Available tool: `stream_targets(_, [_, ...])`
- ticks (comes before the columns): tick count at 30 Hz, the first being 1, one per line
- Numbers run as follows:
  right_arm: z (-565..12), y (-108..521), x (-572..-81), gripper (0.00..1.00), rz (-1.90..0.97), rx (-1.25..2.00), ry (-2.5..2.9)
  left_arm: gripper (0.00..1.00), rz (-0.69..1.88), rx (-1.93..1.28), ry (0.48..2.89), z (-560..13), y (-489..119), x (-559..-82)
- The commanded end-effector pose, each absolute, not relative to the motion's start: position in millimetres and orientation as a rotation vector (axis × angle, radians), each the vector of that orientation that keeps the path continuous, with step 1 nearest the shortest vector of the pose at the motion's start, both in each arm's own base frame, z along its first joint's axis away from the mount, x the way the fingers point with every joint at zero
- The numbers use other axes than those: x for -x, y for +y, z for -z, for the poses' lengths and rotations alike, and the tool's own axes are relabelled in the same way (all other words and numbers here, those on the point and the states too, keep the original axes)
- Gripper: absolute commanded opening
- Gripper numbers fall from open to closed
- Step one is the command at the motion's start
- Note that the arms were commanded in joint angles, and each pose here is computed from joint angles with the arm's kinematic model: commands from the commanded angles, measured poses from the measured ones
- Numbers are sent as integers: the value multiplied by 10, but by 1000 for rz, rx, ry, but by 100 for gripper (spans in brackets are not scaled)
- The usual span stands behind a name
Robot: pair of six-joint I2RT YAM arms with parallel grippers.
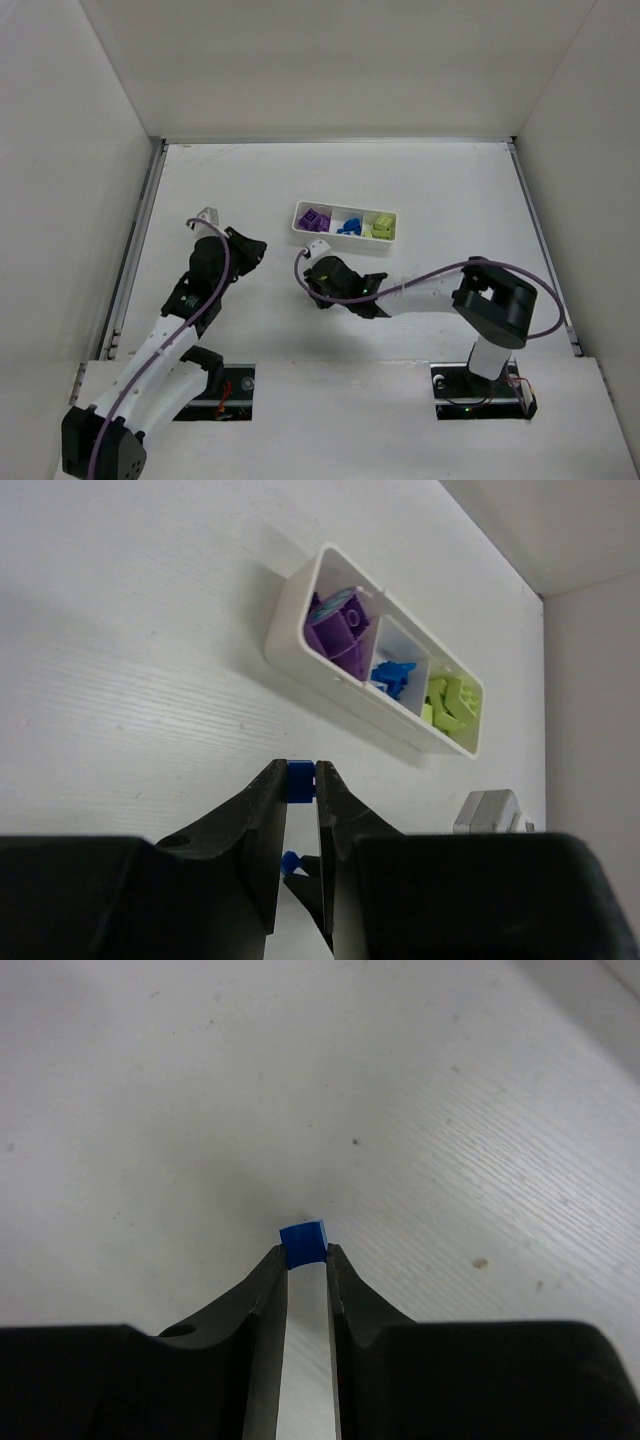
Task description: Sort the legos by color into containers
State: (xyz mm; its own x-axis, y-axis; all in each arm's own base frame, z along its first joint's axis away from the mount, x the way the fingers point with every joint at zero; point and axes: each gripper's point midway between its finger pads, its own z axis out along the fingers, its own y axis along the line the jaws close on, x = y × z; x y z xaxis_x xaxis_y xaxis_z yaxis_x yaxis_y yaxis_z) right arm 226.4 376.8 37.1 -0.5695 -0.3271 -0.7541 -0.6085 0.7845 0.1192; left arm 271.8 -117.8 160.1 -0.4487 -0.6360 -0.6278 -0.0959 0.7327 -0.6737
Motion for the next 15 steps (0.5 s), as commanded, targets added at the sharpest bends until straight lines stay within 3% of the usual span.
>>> stream_targets(1, [-940, 3721, -2396, 16, -576, 532, 2089, 14, 796, 470, 1847, -2112, -1455, -2913])
stream_targets(7, [-1333, 3149, -2568, 16, -534, 360, 2015, 15, 833, 303, 1903, -2127, -2192, -3172])
stream_targets(15, [-1416, 2411, -2813, 16, -499, 128, 1982, 15, 808, 157, 1983, -1922, -3009, -3635])
